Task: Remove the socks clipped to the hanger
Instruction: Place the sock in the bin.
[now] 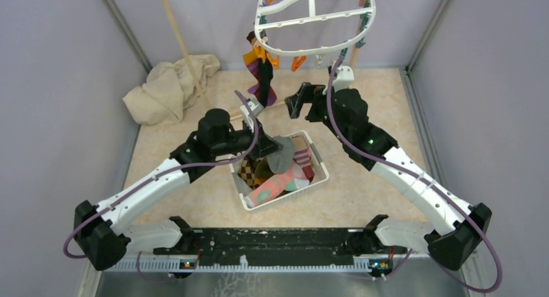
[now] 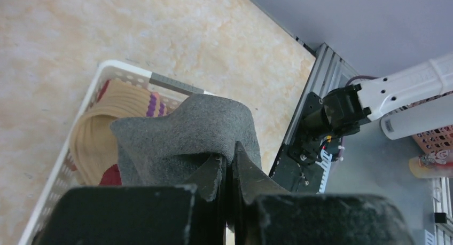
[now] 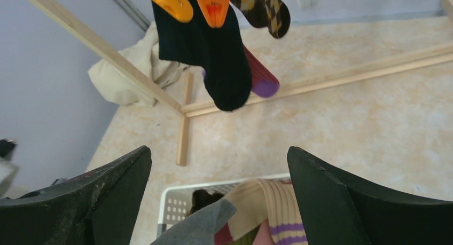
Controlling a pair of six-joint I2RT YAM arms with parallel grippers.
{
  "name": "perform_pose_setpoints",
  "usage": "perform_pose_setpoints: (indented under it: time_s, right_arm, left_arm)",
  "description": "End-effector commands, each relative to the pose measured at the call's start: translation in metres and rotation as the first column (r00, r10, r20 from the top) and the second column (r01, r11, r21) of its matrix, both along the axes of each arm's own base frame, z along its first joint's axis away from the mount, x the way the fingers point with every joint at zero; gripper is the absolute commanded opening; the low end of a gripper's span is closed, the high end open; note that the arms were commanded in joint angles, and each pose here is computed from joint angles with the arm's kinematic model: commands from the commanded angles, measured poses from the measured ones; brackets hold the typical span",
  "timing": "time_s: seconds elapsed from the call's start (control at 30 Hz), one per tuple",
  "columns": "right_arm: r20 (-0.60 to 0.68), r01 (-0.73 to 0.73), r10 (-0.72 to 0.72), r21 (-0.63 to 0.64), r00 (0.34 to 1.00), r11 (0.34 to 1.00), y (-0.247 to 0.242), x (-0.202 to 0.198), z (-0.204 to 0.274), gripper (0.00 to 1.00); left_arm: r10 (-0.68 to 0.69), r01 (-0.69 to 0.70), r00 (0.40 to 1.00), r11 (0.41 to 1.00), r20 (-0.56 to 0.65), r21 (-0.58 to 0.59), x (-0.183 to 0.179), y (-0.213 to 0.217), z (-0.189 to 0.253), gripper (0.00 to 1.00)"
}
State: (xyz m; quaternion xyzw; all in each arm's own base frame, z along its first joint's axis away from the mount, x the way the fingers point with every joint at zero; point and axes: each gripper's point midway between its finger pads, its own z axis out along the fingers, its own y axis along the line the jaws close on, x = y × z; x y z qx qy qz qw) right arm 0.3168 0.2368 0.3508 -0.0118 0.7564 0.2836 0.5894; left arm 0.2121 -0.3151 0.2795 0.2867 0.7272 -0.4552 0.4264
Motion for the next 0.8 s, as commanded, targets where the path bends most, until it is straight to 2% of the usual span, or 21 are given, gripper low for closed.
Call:
perform_pose_setpoints:
  time_s: [0.0, 0.1, 0.37, 0.43, 0.47, 0.53, 0.57, 0.77]
  right_arm:
    - [0.005, 0.021, -0.021, 0.001, 1.000, 1.000, -0.017, -0.011, 0.001, 0.99]
    - [-0.006, 0.022, -0.022, -0.017, 1.000, 1.000, -0.021, -0.016, -0.005, 0.98]
    - [-0.004, 0.037, -0.037, -0.039, 0.999, 0.999, -0.032, -0.021, -0.006, 0.99]
    - [0.014, 0.047, -0.046, -0.038, 0.999, 0.998, -0.037, -0.022, 0.001, 0.99]
    - [0.025, 0.055, -0.054, -0.038, 0.998, 0.998, -0.040, -0.023, 0.006, 0.99]
    - [0.053, 0.077, -0.076, -0.032, 0.996, 0.997, -0.049, -0.024, 0.019, 0.99]
    - [0.068, 0.087, -0.086, -0.021, 0.994, 0.996, -0.053, -0.024, 0.028, 0.99]
    - [0.146, 0.106, -0.114, 0.063, 0.983, 0.992, -0.064, -0.025, 0.089, 0.99]
  left_arm:
    - [-0.057, 0.057, 0.998, 0.996, 0.000, -0.062, 0.000, -0.022, -0.017, 0.04]
    - [-0.047, 0.047, 0.999, 0.998, -0.011, -0.040, 0.005, -0.032, -0.038, 0.11]
    - [0.021, -0.007, 0.994, 0.991, -0.110, 0.131, 0.017, -0.037, -0.107, 0.42]
    - [0.043, -0.028, 0.993, 0.989, -0.106, 0.146, 0.018, -0.031, -0.109, 0.58]
    - [0.053, -0.038, 0.994, 0.988, -0.097, 0.148, 0.018, -0.029, -0.106, 0.62]
    - [0.076, -0.065, 0.995, 0.987, -0.071, 0.146, 0.019, -0.023, -0.096, 0.88]
    - [0.088, -0.079, 0.994, 0.986, -0.058, 0.147, 0.020, -0.020, -0.091, 0.98]
    - [0.141, -0.137, 0.990, 0.976, -0.007, 0.167, 0.024, -0.006, -0.061, 0.99]
